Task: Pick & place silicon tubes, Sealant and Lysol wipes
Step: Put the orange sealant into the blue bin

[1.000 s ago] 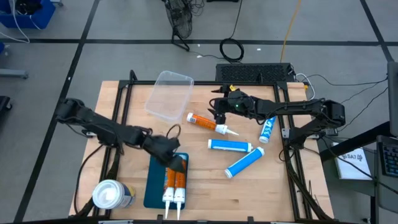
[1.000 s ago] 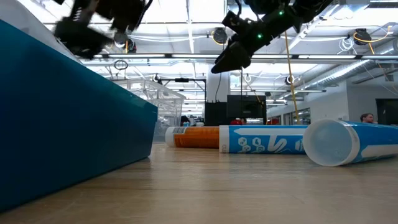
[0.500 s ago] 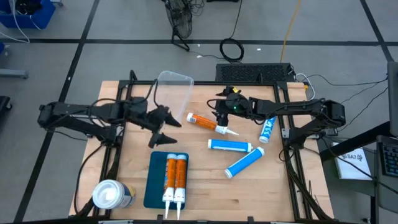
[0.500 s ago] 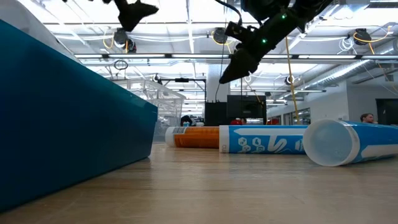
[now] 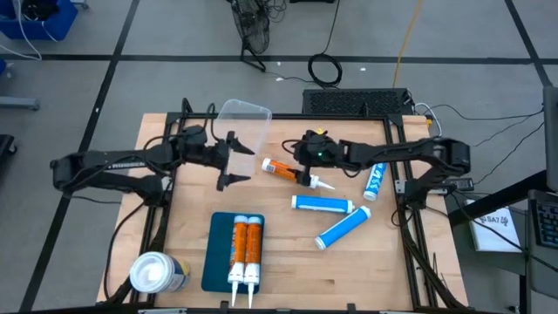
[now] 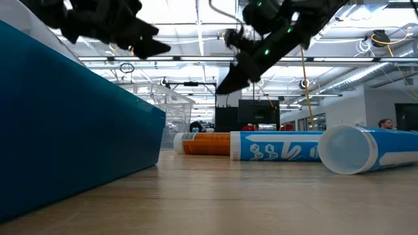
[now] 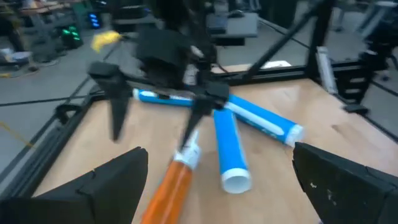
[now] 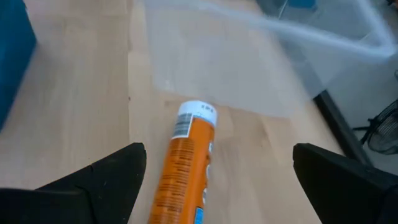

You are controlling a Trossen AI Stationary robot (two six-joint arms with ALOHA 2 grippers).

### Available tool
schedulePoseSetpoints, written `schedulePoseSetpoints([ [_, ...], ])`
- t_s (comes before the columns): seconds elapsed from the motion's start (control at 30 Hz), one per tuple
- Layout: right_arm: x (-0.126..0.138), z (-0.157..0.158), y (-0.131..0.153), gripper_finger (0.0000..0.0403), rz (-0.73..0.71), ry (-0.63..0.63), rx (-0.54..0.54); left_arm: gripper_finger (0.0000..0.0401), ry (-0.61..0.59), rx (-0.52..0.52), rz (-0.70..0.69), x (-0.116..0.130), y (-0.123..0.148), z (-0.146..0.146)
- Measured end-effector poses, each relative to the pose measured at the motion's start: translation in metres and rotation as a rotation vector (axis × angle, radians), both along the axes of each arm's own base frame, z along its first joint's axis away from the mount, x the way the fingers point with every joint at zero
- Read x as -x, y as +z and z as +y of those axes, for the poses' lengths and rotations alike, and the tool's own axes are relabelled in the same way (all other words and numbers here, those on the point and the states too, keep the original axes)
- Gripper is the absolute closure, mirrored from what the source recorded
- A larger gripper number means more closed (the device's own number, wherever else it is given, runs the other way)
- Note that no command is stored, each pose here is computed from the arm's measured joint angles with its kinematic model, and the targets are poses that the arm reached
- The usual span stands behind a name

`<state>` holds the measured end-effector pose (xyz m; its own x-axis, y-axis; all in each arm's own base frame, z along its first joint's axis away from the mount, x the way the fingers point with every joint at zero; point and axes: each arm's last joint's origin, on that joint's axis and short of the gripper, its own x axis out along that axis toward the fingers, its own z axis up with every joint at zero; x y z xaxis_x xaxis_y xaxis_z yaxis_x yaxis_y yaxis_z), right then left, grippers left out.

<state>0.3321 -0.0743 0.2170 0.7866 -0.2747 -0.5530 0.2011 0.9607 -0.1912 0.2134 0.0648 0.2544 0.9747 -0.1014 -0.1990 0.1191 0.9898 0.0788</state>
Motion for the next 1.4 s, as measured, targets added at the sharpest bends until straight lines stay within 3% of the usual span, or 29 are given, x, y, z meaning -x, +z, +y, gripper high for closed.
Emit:
schedulePoseSetpoints([
  [0.27, -0.031, -0.014, -0.036, 0.0023, 0.105, -0.027, -0.027, 0.0009, 0.086, 0.055, -0.007, 0.008, -0.019, 0.009],
  [0.37, -0.022, -0.012, -0.051, 0.0023, 0.256, -0.077, -0.057, 0.0009, 0.091, 0.085, 0.001, 0.008, -0.020, 0.008],
  [0.57, 0.002, 0.004, -0.035, 0.0023, 0.398, -0.183, -0.125, 0.0009, 0.093, 0.094, -0.006, 0.008, -0.019, 0.008],
  [0.73, 0.013, 0.017, -0.029, 0.0023, 0.426, -0.188, -0.157, 0.0009, 0.090, 0.077, -0.014, 0.008, -0.019, 0.009],
  [1.13, 0.029, 0.000, -0.068, 0.0023, 0.433, -0.208, -0.130, 0.0009, 0.085, 0.082, -0.028, 0.007, -0.017, 0.007],
  [1.4, 0.030, -0.003, -0.063, 0.0023, 0.418, -0.216, -0.096, 0.0009, 0.086, 0.087, -0.028, 0.007, -0.017, 0.007],
])
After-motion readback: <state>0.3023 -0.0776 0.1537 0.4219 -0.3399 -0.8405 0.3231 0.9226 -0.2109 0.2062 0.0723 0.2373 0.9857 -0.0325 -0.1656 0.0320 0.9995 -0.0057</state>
